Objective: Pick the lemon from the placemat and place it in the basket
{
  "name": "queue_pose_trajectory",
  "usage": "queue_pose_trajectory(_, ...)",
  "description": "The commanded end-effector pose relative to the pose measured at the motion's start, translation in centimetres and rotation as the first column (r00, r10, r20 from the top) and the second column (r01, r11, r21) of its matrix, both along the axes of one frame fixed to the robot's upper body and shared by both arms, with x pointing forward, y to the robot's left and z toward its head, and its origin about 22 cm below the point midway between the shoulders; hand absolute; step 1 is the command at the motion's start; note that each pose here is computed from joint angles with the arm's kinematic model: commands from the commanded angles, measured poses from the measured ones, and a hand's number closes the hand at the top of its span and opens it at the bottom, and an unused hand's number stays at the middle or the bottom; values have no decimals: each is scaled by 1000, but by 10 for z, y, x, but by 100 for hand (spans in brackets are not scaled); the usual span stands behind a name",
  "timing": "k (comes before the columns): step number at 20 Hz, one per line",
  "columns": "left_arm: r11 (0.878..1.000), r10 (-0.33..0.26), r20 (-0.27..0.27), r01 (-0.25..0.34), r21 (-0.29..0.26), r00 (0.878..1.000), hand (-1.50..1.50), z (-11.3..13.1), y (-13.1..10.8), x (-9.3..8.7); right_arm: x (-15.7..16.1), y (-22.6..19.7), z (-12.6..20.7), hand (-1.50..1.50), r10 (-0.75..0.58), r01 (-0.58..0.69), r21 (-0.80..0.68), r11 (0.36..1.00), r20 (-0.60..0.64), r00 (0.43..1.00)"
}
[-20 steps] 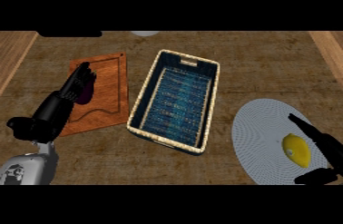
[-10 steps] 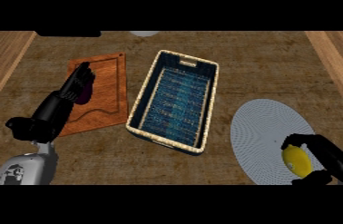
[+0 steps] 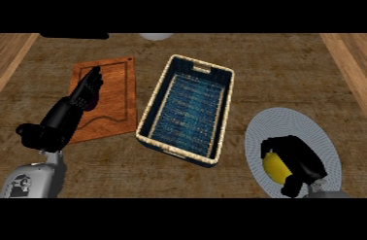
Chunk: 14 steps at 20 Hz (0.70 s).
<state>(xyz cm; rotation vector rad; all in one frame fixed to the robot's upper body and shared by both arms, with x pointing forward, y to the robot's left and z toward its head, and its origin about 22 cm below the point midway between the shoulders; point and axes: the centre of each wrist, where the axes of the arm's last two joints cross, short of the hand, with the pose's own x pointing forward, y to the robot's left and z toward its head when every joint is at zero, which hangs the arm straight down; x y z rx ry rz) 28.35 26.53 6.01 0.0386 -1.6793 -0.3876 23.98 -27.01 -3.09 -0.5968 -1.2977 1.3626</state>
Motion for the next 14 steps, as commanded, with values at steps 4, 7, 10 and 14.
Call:
queue_pose_trajectory(4,1000,-22,-13,22,7,1000,0,-2,-2,0,-9,122,14,150,-34,33,13,999,53,998)
queue_pose_trajectory(7,1000,-19,-7,19,1,1000,0,-4,-5,0,-22,150,24,150,-66,63,43,997,65,996)
queue_pose_trajectory(10,1000,-23,-13,23,1,1000,0,-7,-5,2,-38,176,39,150,-95,86,167,982,46,994)
queue_pose_trajectory(14,1000,-21,-5,21,-4,1000,0,-4,-11,3,-64,203,69,150,-158,103,404,909,106,982)
